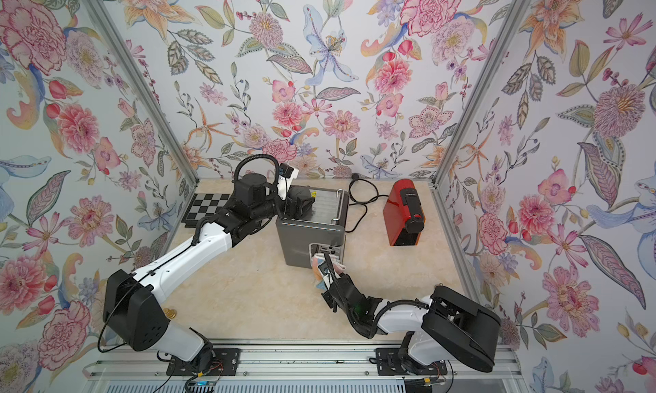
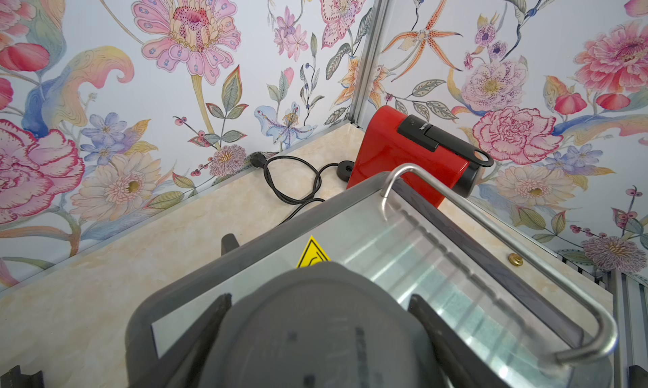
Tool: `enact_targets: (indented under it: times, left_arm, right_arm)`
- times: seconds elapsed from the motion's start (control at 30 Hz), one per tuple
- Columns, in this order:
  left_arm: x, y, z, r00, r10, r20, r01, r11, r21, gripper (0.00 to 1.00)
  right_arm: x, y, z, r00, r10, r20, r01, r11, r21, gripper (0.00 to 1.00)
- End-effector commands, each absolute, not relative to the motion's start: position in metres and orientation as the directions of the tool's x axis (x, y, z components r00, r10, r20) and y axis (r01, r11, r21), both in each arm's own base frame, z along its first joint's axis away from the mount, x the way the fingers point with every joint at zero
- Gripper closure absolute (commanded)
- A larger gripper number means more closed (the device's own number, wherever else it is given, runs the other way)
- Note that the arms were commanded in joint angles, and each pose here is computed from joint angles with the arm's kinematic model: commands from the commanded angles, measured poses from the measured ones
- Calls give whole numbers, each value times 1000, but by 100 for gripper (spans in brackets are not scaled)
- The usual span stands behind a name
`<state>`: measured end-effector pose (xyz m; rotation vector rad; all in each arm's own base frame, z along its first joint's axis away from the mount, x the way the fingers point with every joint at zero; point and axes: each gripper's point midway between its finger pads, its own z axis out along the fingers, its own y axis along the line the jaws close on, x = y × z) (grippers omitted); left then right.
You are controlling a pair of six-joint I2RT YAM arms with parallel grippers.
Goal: Wipe the surface of a coffee machine
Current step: Wipe the dirt from the surface of the coffee machine.
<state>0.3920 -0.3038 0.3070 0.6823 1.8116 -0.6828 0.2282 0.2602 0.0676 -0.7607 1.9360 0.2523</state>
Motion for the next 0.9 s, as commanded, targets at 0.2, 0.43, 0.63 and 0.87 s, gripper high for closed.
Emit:
enact_targets:
  times: [0.2,0.43,0.63,0.87]
  left_arm:
    - [373,-325,266,-445,171,-879,758,594,-268,81]
    - [372,-325,270,-440,170,-882,761,592,-266,81]
    - [371,-325,270,-442,170,-881,763,588,-269,82]
    - [372,-327,271,-443,167,-881,766,582,-274,83]
  right_arm:
    - [234,327,73,-191,-438,-878,-706,683,-187,100]
    - [236,386,72,-153,-436,-887,-762,624,-175,100]
    - [250,393,60,-164,-431,-887,-748,641,-173,100]
    - [264,327,42,-301,-435,-849,-640,752,-158,100]
